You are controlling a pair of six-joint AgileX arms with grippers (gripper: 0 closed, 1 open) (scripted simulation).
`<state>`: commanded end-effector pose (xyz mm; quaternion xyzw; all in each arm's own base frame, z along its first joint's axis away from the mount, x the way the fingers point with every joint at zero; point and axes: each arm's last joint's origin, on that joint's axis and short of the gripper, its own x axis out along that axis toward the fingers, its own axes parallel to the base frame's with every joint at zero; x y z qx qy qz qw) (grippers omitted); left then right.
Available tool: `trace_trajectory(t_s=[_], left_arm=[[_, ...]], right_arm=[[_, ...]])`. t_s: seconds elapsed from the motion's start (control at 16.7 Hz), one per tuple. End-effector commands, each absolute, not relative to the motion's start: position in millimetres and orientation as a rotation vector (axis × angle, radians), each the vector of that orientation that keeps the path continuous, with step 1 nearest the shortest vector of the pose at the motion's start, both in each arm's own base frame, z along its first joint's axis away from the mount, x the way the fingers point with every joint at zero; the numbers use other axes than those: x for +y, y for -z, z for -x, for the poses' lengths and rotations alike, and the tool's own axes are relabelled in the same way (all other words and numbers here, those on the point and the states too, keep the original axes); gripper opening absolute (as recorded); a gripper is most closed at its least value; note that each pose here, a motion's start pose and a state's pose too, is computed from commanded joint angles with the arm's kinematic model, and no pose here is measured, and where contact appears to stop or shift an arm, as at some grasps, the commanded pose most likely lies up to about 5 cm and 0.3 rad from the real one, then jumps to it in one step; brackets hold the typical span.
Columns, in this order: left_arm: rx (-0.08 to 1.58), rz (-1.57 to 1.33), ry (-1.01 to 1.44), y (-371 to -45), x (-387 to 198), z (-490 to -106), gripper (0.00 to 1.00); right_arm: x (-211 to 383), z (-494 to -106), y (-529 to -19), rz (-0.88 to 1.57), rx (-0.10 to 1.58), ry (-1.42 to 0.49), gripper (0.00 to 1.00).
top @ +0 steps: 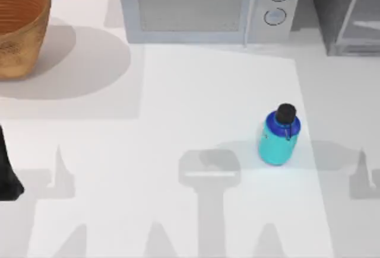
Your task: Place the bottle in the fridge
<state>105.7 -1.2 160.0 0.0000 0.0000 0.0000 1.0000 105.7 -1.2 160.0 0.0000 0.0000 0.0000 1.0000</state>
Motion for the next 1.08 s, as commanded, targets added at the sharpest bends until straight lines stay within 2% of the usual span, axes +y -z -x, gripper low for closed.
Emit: trace_trajectory(t_s=[0.48,0.78,1.08], left_arm=[[0.0,0.0,0.0,-160.0,-1.2,-105.7,1.0],[0.0,0.0,0.0,-160.0,-1.2,-105.7,1.0],[0.0,0.0,0.0,-160.0,-1.2,-105.7,1.0]], right_arm=[[5.6,-118.7,-169.7,0.013,-0.01,-0.113,1.0],[17.1,-149.8,-168.0,0.039,0.034,-0.272,1.0],[33.1,-185.2,-141.6,0.062,0.108,-0.452,1.0]])
